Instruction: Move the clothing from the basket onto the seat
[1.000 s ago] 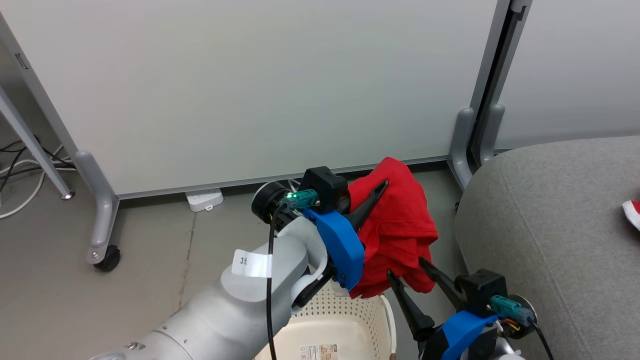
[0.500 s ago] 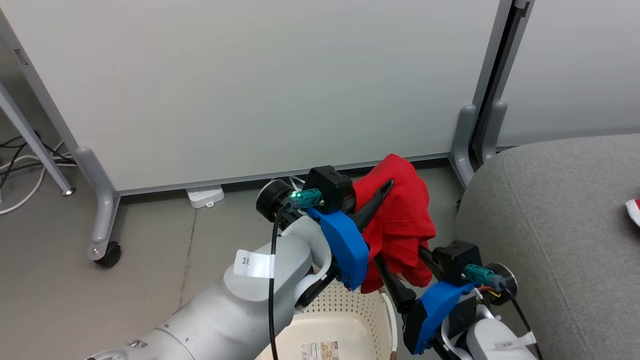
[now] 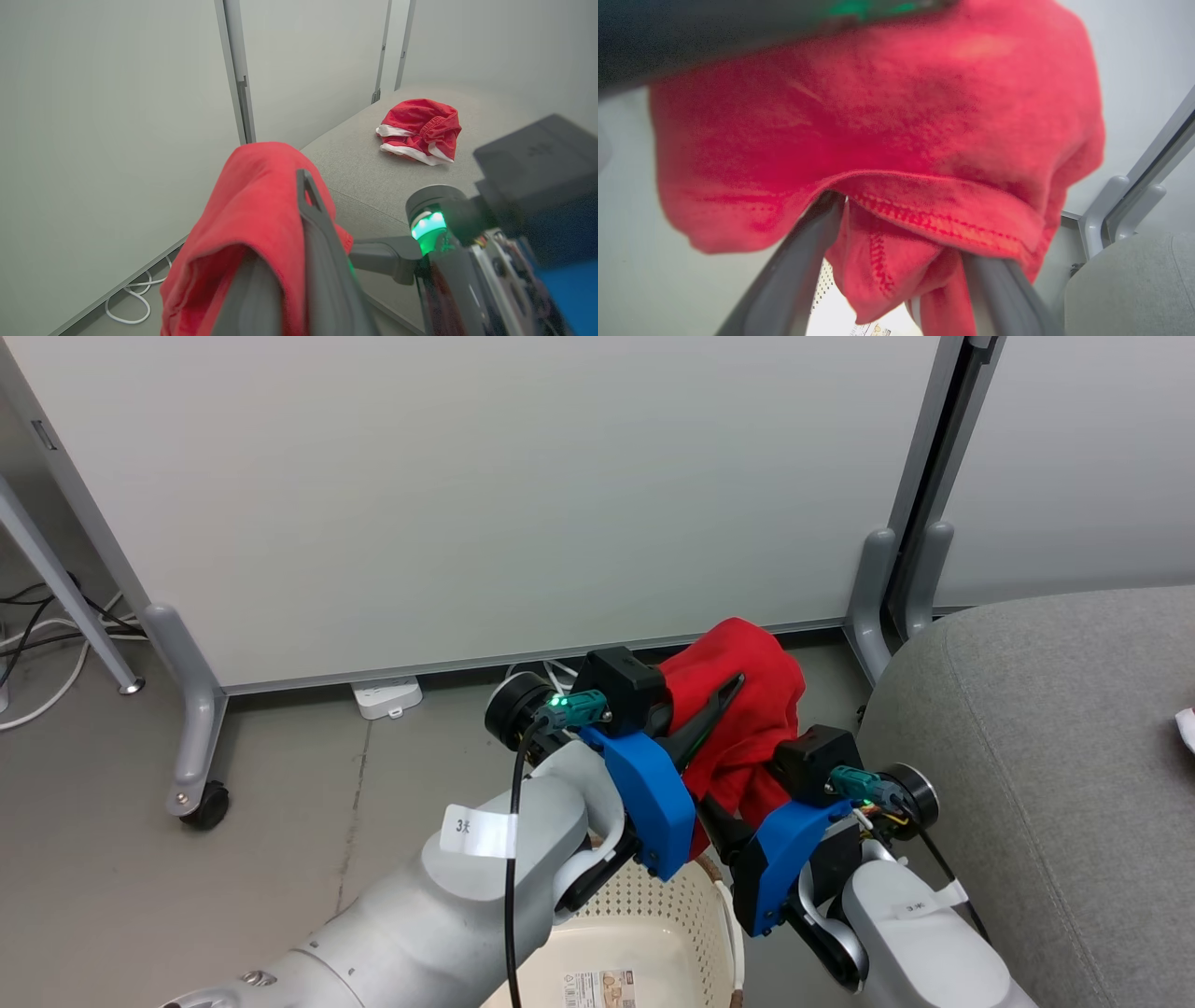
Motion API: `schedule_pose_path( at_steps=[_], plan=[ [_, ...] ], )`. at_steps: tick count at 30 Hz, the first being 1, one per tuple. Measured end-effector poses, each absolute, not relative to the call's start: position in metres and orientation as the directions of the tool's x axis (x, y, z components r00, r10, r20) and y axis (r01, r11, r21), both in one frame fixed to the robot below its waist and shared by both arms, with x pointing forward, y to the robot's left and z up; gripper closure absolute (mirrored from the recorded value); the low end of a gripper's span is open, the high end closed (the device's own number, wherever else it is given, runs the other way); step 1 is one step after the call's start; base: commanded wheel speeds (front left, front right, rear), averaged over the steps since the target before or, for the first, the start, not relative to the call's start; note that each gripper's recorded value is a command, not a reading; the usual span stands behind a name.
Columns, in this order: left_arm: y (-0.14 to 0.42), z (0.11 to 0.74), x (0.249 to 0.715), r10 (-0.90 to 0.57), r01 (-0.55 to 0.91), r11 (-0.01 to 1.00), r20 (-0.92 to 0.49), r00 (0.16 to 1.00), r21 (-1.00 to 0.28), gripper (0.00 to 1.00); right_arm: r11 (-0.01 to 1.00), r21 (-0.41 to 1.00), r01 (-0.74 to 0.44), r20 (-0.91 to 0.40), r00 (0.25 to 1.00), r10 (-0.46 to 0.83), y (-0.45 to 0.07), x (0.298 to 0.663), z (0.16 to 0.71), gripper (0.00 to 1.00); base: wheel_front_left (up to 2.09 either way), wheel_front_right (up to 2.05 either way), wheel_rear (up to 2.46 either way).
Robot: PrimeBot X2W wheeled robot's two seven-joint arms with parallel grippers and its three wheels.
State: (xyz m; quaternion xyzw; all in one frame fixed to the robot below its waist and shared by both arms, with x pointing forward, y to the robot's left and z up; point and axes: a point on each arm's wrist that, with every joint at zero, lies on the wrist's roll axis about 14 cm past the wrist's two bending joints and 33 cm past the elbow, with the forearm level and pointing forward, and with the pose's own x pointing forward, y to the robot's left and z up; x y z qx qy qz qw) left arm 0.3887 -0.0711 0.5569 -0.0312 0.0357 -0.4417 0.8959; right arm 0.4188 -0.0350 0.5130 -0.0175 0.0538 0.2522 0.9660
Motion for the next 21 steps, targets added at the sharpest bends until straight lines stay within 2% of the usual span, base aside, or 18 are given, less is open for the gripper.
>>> schedule_pose_path(
  at_steps=[2,3,4,5,21],
  plan=[
    [-0.071,0.5568,0.3886,-0.794,0.789,0.608,-0.037,0.607,-0.088,1.0,0.871,-0.022,-0.491,-0.121,0.866,0.485,-0.0353,0.421,0.5117,0.0,0.0,0.0,0.0],
    [-0.0711,0.557,0.3885,-0.794,0.789,0.607,-0.036,0.607,-0.088,1.0,0.87,-0.028,-0.492,-0.127,0.865,0.485,-0.0355,0.4217,0.5108,0.04,0.0,0.0,0.0],
    [-0.0714,0.5571,0.3883,-0.794,0.79,0.607,-0.036,0.606,-0.088,1.0,0.87,-0.031,-0.492,-0.13,0.865,0.485,-0.0357,0.4223,0.5101,0.55,0.0,0.0,0.0],
    [-0.0715,0.5571,0.3882,-0.795,0.79,0.606,-0.036,0.606,-0.089,1.0,0.869,-0.037,-0.494,-0.129,0.864,0.486,-0.0353,0.4226,0.5099,1.0,0.0,0.0,0.0],
    [-0.073,0.5528,0.3903,-0.794,0.79,0.608,-0.05,0.606,-0.084,1.0,0.871,-0.037,-0.49,-0.116,0.867,0.484,-0.039,0.4219,0.508,1.0,0.0,0.0,0.0]
  ],
)
